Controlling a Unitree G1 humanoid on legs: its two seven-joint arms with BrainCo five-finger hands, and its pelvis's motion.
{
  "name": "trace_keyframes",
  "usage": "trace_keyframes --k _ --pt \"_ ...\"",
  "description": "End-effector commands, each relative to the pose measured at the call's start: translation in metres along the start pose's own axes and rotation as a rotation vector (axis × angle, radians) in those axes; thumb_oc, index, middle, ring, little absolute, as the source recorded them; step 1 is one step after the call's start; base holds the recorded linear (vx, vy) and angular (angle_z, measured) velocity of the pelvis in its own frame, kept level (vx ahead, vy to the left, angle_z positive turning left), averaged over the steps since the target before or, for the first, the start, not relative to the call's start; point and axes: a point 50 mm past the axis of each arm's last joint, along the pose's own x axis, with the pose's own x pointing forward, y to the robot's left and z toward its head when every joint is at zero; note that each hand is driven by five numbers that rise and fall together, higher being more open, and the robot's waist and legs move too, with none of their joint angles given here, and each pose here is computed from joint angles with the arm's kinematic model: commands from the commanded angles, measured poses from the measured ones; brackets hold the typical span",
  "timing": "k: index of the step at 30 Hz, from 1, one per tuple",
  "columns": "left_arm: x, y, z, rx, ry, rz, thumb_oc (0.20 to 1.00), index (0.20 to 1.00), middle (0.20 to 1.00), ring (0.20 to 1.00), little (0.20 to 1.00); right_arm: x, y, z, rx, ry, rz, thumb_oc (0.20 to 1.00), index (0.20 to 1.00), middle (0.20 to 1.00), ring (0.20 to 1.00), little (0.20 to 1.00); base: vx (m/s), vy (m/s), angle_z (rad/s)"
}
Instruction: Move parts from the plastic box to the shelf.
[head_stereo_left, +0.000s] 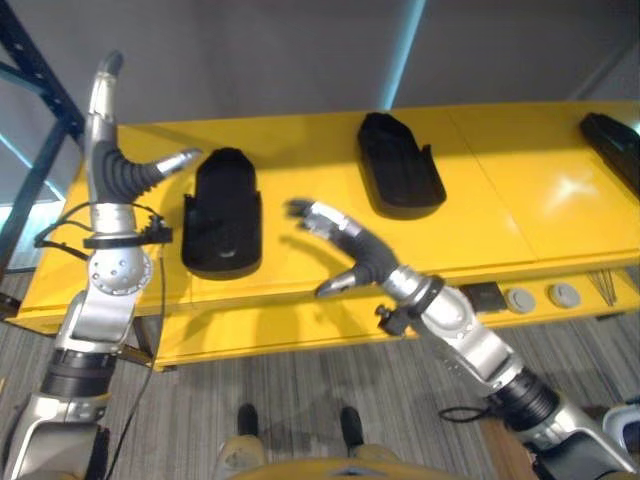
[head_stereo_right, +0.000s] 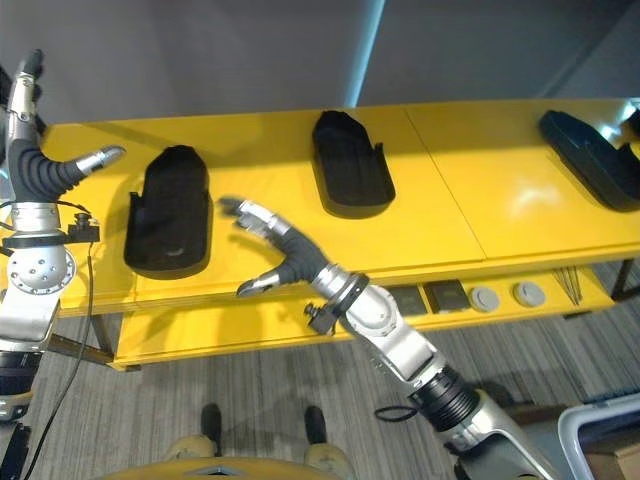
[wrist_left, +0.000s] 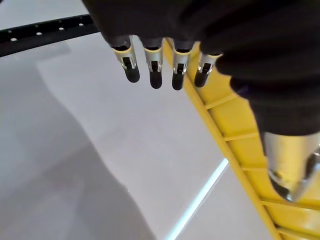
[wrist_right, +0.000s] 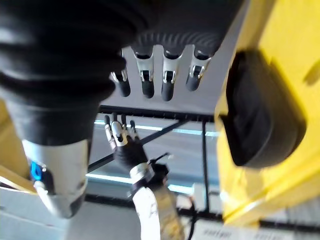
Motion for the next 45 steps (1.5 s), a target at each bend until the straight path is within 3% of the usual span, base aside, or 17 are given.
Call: trace_keyframes --k 1,7,19,45 --pt "0.003 0.01 0.007 -0.047 -0.082 -0.025 1.0 1.0 1.0 1.0 1.0 -0.004 0.001 0.001 0.175 -0.057 0.054 0.2 0.2 0.2 0.2 0.2 0.01 0.031 -0.04" --pt "-0.009 0.012 0.022 -0.107 -0.145 -0.071 1.0 1.0 1.0 1.0 1.0 -0.005 0.01 -0.031 0.189 0.089 0.119 0.2 0.2 0.2 0.2 0.2 0.01 0.004 0.0" --pt "-0.033 0.012 0.009 -0.169 -0.035 -0.085 1.0 1.0 1.0 1.0 1.0 0.017 0.026 -0.063 0.226 0.166 0.144 0.2 0.2 0.2 0.2 0.2 0.02 -0.009 0.11" --pt "-0.051 -0.005 0.0 -0.335 0.094 -0.122 1.0 1.0 1.0 1.0 1.0 0.04 -0.011 -0.104 0.226 0.25 -0.27 0.2 0.2 0.2 0.2 0.2 0.02 -0.001 0.06"
